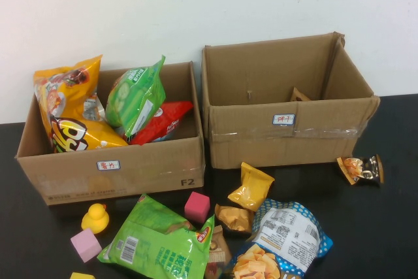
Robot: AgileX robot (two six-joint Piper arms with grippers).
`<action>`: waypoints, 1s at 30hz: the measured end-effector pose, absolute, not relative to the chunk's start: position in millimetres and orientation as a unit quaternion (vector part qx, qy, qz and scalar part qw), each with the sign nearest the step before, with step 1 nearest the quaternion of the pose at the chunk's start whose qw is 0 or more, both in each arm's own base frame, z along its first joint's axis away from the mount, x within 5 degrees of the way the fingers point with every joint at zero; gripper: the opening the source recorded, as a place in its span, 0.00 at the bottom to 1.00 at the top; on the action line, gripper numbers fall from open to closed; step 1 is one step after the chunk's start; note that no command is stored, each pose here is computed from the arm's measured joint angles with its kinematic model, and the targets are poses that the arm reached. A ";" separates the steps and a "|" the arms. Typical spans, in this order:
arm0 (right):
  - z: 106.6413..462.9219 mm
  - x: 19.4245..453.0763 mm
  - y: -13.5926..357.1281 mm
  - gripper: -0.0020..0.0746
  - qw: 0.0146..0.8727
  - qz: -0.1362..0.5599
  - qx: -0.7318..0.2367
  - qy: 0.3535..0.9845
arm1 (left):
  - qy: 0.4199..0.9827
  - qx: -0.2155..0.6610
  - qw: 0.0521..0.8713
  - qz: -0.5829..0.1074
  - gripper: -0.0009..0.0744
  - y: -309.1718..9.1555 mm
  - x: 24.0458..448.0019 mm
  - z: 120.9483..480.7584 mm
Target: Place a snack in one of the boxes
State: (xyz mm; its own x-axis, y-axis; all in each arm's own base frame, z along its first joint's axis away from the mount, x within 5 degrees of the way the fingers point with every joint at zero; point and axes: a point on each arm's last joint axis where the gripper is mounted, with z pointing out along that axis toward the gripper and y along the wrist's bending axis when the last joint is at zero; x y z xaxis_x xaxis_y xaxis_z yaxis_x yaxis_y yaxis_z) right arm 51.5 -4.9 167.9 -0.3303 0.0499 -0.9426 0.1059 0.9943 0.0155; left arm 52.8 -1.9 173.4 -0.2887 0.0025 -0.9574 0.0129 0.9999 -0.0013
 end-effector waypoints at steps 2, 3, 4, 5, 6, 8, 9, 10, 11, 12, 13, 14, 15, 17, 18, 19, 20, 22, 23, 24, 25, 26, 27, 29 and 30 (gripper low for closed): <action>167.9 51.5 -4.5 0.02 0.577 -0.020 0.048 0.815 | 0.803 0.005 0.596 -0.004 0.01 -1.9 52.8 173.4; 167.9 51.6 -4.0 0.02 0.577 -0.018 0.043 0.815 | 0.803 0.005 0.596 -0.004 0.01 -1.9 52.8 173.4; 167.9 51.6 -3.2 0.02 0.577 -0.013 0.037 0.816 | 0.803 0.005 0.596 -0.004 0.01 -1.9 52.8 173.4; 167.9 51.7 -2.5 0.02 0.577 -0.010 0.031 0.816 | 0.803 0.005 0.596 -0.004 0.01 -1.9 52.8 173.4; 167.9 51.7 -1.8 0.02 0.577 -0.003 0.028 0.816 | 0.803 0.005 0.596 -0.004 0.01 -1.9 52.8 173.4; 167.9 51.7 -1.1 0.02 0.577 0.005 0.029 0.816 | 0.803 0.005 0.596 -0.004 0.01 -1.9 52.8 173.4; 167.9 51.7 -1.1 0.02 0.577 0.007 0.031 0.816 | 0.803 0.005 0.596 -0.004 0.01 -1.9 52.8 173.4; 167.9 51.7 -1.1 0.02 0.577 0.008 0.033 0.816 | 0.803 0.005 0.596 -0.004 0.01 -1.9 52.8 173.4; 167.9 51.7 -1.1 0.02 0.577 0.009 0.035 0.816 | 0.803 0.005 0.596 -0.004 0.01 -1.9 52.8 173.4; 167.9 51.7 -1.3 0.02 0.577 0.007 0.034 0.816 | 0.803 0.005 0.596 -0.004 0.01 -1.9 52.8 173.4; 167.9 51.7 -1.1 0.02 0.577 0.010 0.036 0.816 | 0.803 0.005 0.596 -0.004 0.01 -1.9 52.8 173.4; 167.9 51.7 -1.1 0.02 0.577 0.010 0.036 0.816 | 0.803 0.005 0.596 -0.004 0.01 -1.9 52.8 173.4; 167.9 51.7 -1.1 0.02 0.577 0.009 0.035 0.816 | 0.803 0.005 0.596 -0.004 0.01 -1.9 52.8 173.4; 167.9 51.7 -1.3 0.02 0.577 0.002 0.027 0.816 | 0.803 0.005 0.596 -0.004 0.01 -1.9 52.8 173.4; 167.9 51.7 -1.3 0.02 0.577 0.001 0.026 0.816 | 0.803 0.005 0.596 -0.004 0.01 -1.9 52.8 173.4; 167.9 51.7 -1.3 0.02 0.577 0.001 0.025 0.816 | 0.803 0.005 0.596 -0.004 0.01 -1.9 52.8 173.4; 167.9 51.7 -1.3 0.02 0.577 0.001 0.025 0.816 | 0.803 0.005 0.596 -0.004 0.01 -1.9 52.8 173.4; 167.9 51.7 -1.3 0.02 0.577 0.000 0.024 0.816 | 0.803 0.005 0.596 -0.004 0.01 -1.9 52.8 173.4; 167.9 51.7 -1.3 0.02 0.577 -0.001 0.023 0.816 | 0.803 0.005 0.596 -0.004 0.01 -1.9 52.8 173.4; 167.9 51.7 -1.3 0.02 0.577 -0.001 0.023 0.816 | 0.803 0.005 0.596 -0.004 0.01 -1.9 52.8 173.4; 167.9 51.7 -1.3 0.02 0.577 -0.001 0.023 0.816 | 0.803 0.005 0.596 -0.004 0.01 -1.9 52.8 173.4; 167.9 51.7 -1.3 0.02 0.577 -0.001 0.023 0.816 | 0.803 0.005 0.596 -0.004 0.01 -1.9 52.8 173.4; 167.9 51.7 -1.3 0.02 0.577 -0.001 0.023 0.816 | 0.803 0.005 0.596 -0.004 0.01 -1.9 52.8 173.4; 167.9 51.7 -1.3 0.02 0.577 -0.001 0.023 0.816 | 0.803 0.005 0.596 -0.004 0.01 -1.9 52.8 173.4; 167.9 51.7 -1.3 0.02 0.577 -0.001 0.023 0.816 | 0.803 0.005 0.596 -0.004 0.01 -1.9 52.8 173.4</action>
